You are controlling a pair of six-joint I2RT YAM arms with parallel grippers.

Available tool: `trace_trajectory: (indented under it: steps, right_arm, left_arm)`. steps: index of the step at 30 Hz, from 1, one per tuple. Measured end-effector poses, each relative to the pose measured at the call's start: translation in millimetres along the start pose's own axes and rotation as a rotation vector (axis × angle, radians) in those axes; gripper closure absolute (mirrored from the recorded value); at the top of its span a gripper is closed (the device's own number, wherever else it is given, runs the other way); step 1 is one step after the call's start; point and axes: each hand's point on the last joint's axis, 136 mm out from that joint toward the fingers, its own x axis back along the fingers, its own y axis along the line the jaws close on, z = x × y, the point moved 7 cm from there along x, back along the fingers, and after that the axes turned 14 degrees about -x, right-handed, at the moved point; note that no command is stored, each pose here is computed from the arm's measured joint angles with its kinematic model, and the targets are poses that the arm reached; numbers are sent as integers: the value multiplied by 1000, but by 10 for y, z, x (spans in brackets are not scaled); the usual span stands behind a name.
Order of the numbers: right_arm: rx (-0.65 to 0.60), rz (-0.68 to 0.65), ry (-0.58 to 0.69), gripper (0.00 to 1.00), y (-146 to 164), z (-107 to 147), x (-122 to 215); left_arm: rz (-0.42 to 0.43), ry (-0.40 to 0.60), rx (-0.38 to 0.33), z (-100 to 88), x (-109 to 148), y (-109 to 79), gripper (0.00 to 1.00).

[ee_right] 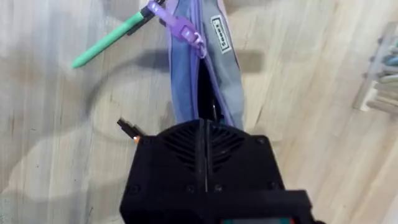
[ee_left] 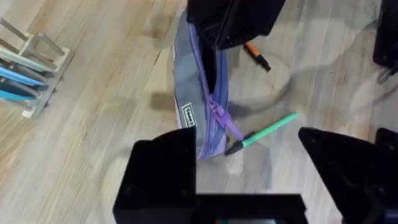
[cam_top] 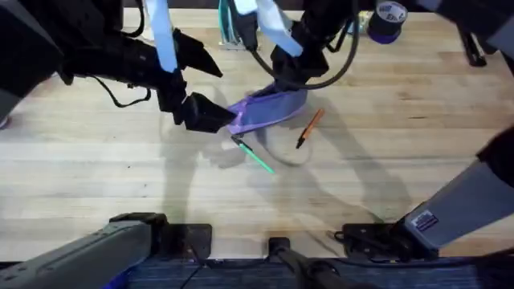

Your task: Unzip the bag, pick up the pens from the table one at a time and place them inside, then zip the bag closed.

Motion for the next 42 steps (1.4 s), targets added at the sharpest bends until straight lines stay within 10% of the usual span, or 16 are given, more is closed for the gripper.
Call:
trace_trajectory:
  steps: [25,28,33,42]
  right_arm:
    - [-15,-41,16,959,-303,60,-649]
    - [-13,-41,17,761,-302,61,-649]
    - [-12,-38,19,55,-307,65,-648]
    - [-21,-39,20,6,-307,68,-648]
  left_arm:
    - [0,0,0,0,0,-1,6]
    - [0,0,0,0,0,0,8]
    - [0,0,0,0,0,-1,8]
    - [0,0,0,0,0,-1,8]
